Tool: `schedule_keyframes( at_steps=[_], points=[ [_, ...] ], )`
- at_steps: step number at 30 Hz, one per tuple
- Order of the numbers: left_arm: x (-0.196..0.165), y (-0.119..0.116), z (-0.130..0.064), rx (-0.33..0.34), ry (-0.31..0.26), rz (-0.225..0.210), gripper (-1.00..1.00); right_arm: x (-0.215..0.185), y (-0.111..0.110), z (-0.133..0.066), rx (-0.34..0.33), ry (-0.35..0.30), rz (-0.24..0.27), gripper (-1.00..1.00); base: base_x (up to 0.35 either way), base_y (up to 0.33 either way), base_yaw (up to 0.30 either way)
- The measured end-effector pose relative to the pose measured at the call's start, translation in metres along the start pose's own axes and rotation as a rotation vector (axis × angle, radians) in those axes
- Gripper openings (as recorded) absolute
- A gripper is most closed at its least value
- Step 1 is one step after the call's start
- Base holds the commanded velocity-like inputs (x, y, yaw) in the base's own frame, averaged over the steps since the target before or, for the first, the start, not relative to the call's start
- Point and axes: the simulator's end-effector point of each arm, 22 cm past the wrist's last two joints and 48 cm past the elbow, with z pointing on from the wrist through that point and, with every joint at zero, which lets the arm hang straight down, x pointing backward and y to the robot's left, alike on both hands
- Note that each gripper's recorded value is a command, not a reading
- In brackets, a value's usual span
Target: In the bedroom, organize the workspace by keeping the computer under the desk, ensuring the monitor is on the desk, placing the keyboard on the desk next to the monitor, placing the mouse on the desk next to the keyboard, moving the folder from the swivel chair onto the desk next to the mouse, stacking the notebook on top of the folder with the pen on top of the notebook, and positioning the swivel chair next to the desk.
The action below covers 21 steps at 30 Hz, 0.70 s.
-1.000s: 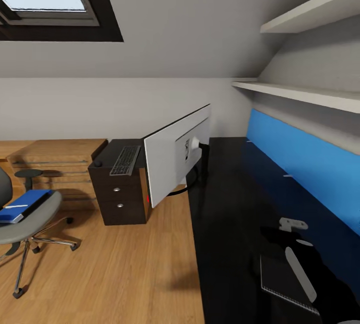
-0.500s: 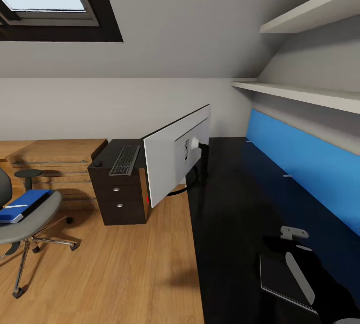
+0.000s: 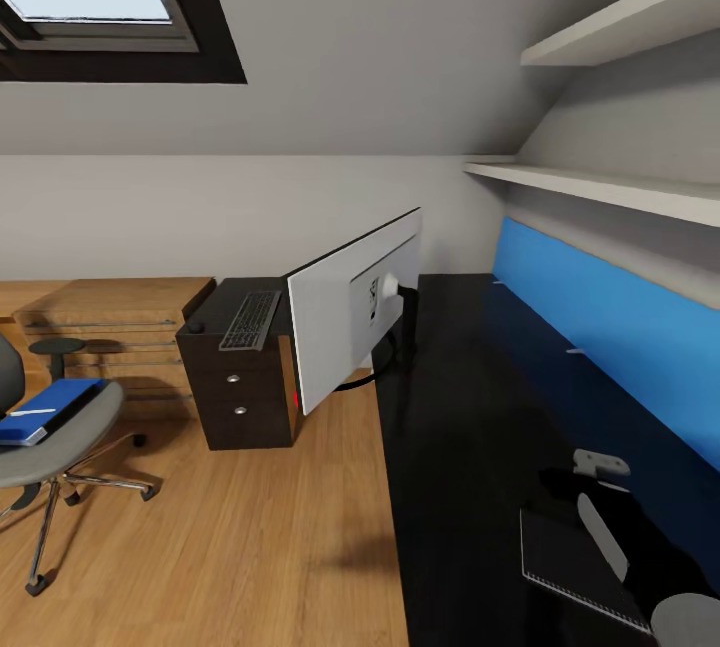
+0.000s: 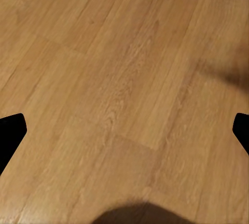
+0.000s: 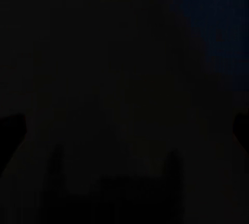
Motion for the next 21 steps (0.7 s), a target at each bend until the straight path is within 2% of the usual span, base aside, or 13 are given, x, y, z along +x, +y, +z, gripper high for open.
schedule_keyframes(
  at_steps=[4,8,11,12,13,21],
  points=[
    [0.000,0.000,0.000,0.001,0.000,0.000,1.00,0.001,-0.002,0.005,0.003,0.009,0.008,1.00,0.000,0.000,0.000],
    [0.000,-0.001,0.000,0.002,0.000,0.000,1.00,0.000,0.007,0.011,-0.053,0.018,0.026,1.00,0.000,0.000,0.000],
    [0.000,-0.001,0.000,0.002,0.000,0.001,1.00,0.005,0.001,0.016,-0.051,0.042,0.050,1.00,0.000,0.000,0.000],
    [0.000,-0.001,0.000,0.002,0.000,0.001,1.00,0.007,-0.004,0.023,-0.041,0.068,0.080,1.00,0.000,0.000,0.000],
    [0.000,-0.001,0.000,0.002,0.000,0.000,1.00,0.008,-0.005,0.025,-0.038,0.076,0.089,1.00,0.000,0.000,0.000],
    [0.001,-0.002,0.004,0.004,-0.006,-0.002,1.00,0.018,-0.007,0.033,-0.030,0.103,0.110,1.00,0.000,0.000,0.000]
  ],
)
